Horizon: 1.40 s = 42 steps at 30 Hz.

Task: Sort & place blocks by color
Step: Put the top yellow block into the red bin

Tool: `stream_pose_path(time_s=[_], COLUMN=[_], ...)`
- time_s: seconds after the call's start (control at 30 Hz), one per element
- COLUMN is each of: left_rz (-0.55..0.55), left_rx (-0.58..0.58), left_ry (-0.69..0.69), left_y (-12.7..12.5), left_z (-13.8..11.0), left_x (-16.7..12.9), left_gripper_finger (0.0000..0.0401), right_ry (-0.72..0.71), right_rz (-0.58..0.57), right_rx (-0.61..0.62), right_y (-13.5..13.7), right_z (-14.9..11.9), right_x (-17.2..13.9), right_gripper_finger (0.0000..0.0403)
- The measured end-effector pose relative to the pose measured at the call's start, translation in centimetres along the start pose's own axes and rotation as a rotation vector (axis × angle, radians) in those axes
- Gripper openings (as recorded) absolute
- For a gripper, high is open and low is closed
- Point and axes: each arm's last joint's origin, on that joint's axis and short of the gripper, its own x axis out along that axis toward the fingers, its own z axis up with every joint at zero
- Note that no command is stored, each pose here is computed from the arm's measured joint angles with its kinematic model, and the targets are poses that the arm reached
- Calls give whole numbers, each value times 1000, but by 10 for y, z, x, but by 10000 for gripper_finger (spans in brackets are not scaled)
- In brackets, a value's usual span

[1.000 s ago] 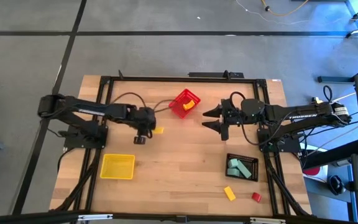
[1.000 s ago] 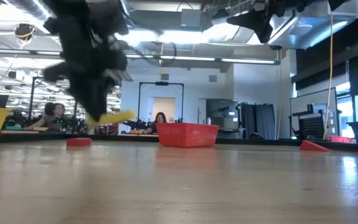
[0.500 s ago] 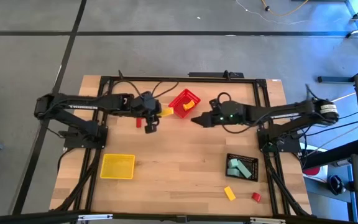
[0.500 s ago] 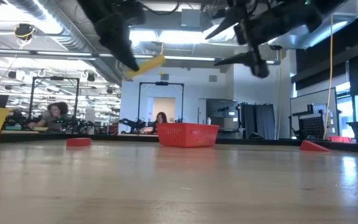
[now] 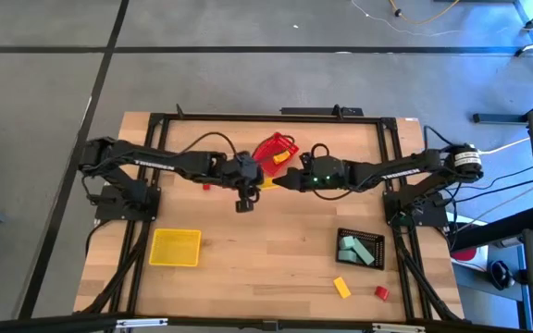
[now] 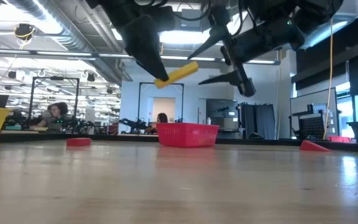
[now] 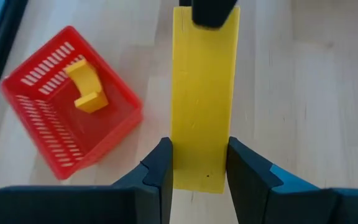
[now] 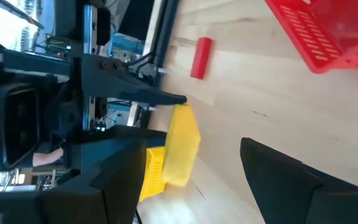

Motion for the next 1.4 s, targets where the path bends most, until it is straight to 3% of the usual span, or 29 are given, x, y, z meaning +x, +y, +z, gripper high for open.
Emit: stream_pose_path(time_s=[0.3, 0.6, 0.97, 1.23, 1.4], left_rz=[1, -1, 17, -63, -114], left_rx=[-19, -25, -24, -115, -175], left_ry=[-1, -17, -50, -99, -133], left_y=[-4, -2, -2, 12, 24], left_z=[0, 2, 5, 10, 9], left_x=[6, 6, 7, -12, -53], left_gripper_finger=[106, 106, 106, 214, 242], right_ry=[9, 9, 3, 10, 10], right_rz=[-13, -11, -2, -31, -111], right_rx=[50, 55, 52, -31, -110], right_y=[-3, -2, -1, -4, -8], right_z=[-2, -2, -1, 0, 8], right_x=[2, 2, 2, 1, -9], right_gripper_finger=[240, 173, 60, 59, 59])
